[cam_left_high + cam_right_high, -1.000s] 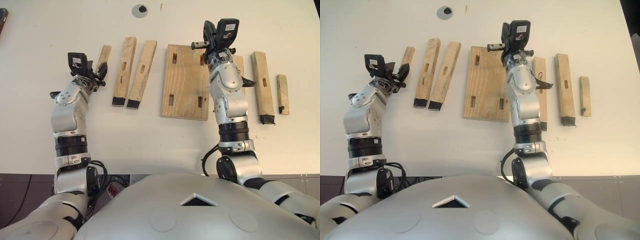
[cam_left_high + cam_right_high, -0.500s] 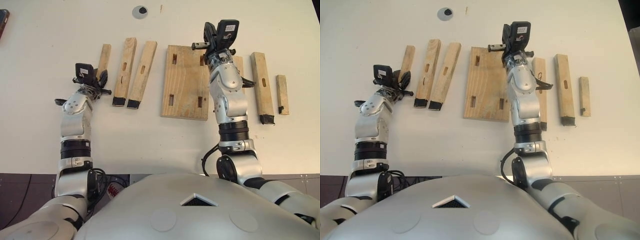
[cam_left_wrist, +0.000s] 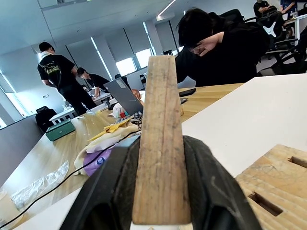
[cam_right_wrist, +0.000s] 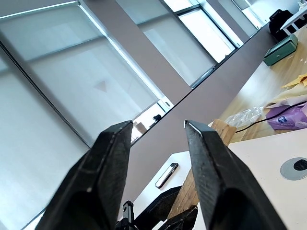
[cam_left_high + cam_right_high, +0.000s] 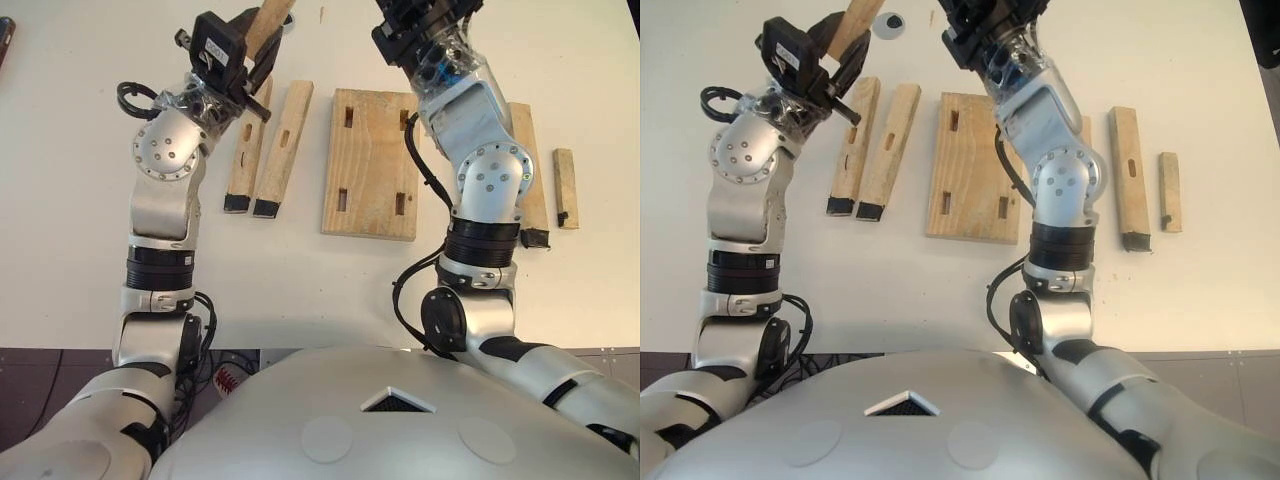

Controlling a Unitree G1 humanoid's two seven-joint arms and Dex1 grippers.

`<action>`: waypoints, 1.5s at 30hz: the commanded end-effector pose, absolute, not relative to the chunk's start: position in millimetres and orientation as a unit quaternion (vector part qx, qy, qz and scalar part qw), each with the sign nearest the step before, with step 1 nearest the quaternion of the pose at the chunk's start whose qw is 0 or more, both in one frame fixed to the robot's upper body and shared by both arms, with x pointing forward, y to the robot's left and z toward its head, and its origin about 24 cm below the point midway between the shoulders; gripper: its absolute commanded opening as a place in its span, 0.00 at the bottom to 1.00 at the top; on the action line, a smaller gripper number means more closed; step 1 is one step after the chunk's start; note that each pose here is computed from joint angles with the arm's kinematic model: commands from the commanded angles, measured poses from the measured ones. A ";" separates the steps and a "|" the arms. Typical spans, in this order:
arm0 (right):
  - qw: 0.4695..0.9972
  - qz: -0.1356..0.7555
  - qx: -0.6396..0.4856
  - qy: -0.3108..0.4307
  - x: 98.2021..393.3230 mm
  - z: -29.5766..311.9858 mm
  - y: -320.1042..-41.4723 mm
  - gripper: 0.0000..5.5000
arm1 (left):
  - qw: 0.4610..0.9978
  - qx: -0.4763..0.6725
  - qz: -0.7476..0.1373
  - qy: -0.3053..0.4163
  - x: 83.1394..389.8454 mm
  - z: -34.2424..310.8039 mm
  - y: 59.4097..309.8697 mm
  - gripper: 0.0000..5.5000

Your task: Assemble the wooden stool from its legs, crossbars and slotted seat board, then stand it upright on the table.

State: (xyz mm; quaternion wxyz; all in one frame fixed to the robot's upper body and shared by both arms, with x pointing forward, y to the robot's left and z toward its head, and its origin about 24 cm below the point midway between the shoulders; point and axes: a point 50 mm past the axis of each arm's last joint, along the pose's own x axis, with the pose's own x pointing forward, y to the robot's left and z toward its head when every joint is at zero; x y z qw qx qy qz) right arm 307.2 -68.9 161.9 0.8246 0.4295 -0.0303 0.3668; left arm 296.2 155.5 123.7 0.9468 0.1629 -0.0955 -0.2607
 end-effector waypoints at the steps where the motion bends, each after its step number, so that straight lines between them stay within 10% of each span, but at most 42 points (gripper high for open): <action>1: 0.812 0.361 0.460 -0.009 313.0 160.3 -68.9 0.44 | 0.934 0.173 -0.283 -0.131 292.0 135.3 145.1 0.23; 11: 0.746 0.366 0.555 0.039 319.3 151.5 -78.0 0.44 | 0.914 0.175 -0.341 -0.134 278.3 130.3 125.7 0.23; 25: 0.736 0.355 0.575 0.038 321.9 148.0 -83.9 0.09 | 0.911 0.182 -0.348 -0.124 278.9 127.5 127.6 0.23; 33: 0.865 0.246 0.436 -0.027 333.8 143.2 -96.0 0.07 | 0.922 0.167 -0.333 -0.110 281.7 124.8 128.4 0.36; 39: 0.972 0.014 0.173 -0.160 330.7 151.8 -171.3 0.07 | 0.936 0.166 -0.293 -0.103 285.1 121.8 129.3 0.50; 45: 0.980 -0.134 0.008 -0.148 260.6 168.3 -299.4 0.07 | 0.961 0.154 -0.213 -0.083 278.8 113.1 148.0 0.39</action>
